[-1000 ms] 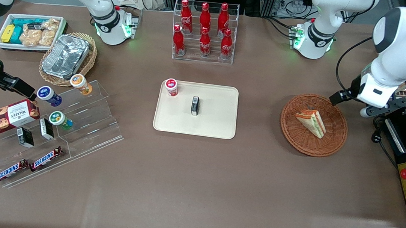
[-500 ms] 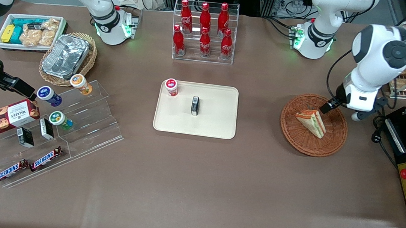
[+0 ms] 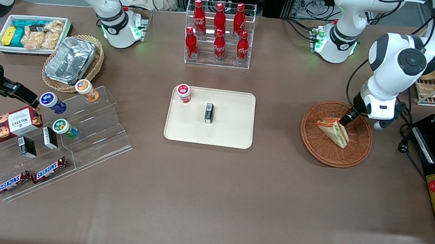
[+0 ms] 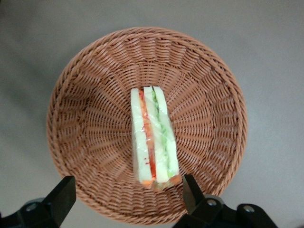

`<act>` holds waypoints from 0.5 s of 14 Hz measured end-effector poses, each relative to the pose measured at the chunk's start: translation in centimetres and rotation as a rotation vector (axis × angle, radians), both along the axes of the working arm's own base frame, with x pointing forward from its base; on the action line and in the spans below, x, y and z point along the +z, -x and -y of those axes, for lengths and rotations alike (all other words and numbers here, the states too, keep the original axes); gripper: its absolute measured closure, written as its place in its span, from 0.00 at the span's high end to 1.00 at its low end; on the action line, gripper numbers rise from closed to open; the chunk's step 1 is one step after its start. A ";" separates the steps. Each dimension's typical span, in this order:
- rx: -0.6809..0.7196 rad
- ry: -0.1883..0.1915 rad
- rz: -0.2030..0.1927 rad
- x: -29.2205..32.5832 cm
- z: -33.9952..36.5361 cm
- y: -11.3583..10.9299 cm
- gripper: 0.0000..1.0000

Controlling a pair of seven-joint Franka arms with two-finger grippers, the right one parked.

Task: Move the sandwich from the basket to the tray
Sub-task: 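Lower the left gripper around the sandwich and close on it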

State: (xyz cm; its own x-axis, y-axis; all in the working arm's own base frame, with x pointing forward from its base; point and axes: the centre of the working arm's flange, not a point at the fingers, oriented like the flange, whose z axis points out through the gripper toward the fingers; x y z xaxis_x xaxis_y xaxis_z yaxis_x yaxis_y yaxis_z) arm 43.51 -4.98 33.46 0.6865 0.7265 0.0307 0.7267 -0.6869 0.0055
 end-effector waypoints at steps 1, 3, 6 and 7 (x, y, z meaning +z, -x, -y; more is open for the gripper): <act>0.011 0.003 0.009 -0.5 0.0 -0.3 1.00; 0.046 0.010 0.024 -1.8 0.1 -0.7 1.00; 0.079 0.017 0.027 -3.1 0.7 -1.0 1.00; 0.082 0.018 0.025 -3.5 1.2 -1.0 1.00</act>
State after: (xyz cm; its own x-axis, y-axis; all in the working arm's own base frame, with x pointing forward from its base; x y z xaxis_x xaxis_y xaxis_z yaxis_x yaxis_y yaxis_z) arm 44.50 -6.20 30.00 0.6239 0.7808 0.0335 0.7800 -0.6248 0.0357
